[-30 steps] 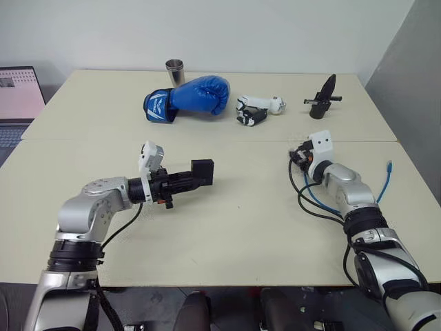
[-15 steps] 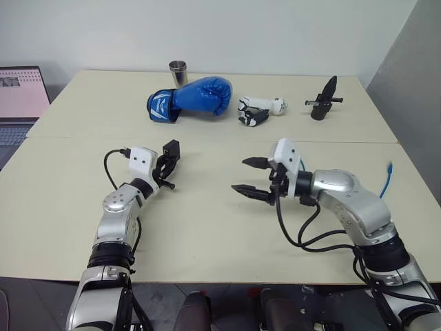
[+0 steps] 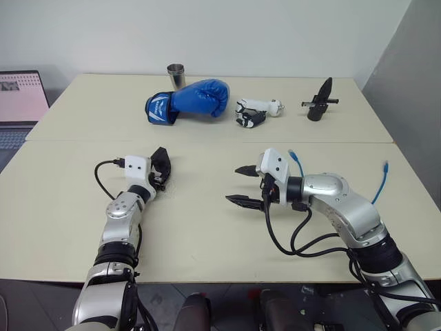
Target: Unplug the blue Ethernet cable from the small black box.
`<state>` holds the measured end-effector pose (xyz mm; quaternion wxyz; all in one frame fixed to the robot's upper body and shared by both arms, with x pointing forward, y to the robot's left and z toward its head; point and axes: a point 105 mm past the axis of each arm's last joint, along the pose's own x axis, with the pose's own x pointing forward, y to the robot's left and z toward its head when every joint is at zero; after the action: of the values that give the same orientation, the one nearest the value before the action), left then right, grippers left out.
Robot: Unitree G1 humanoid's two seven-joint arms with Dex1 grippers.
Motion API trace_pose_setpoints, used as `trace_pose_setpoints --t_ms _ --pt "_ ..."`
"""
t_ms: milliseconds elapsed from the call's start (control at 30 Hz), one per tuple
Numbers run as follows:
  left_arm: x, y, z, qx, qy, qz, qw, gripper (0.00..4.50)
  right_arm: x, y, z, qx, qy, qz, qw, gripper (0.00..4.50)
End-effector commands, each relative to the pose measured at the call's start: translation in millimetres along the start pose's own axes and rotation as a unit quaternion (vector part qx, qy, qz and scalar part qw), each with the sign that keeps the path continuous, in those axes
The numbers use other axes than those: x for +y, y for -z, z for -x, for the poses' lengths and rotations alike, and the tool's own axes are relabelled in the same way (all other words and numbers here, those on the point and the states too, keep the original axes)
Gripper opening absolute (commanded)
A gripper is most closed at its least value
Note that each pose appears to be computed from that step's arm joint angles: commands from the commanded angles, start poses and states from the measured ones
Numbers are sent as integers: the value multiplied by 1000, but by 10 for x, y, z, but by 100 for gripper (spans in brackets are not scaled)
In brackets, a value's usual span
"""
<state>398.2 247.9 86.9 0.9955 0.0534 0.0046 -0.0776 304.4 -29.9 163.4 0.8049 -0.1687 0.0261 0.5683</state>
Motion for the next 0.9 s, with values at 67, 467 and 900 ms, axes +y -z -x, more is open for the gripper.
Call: trace_pose_setpoints --t_ms 67,467,900 --pt "24 130 159 16 1 1 1000 401 -5 -98 32 -15 8 19 1000 392" --pt "160 -319 964 67 134 -89 985 425 -93 37 572 -3 47 12 999 392" --pt "134 -777 1096 90 236 -107 961 425 -344 -87 1233 14 65 -38 997 392"
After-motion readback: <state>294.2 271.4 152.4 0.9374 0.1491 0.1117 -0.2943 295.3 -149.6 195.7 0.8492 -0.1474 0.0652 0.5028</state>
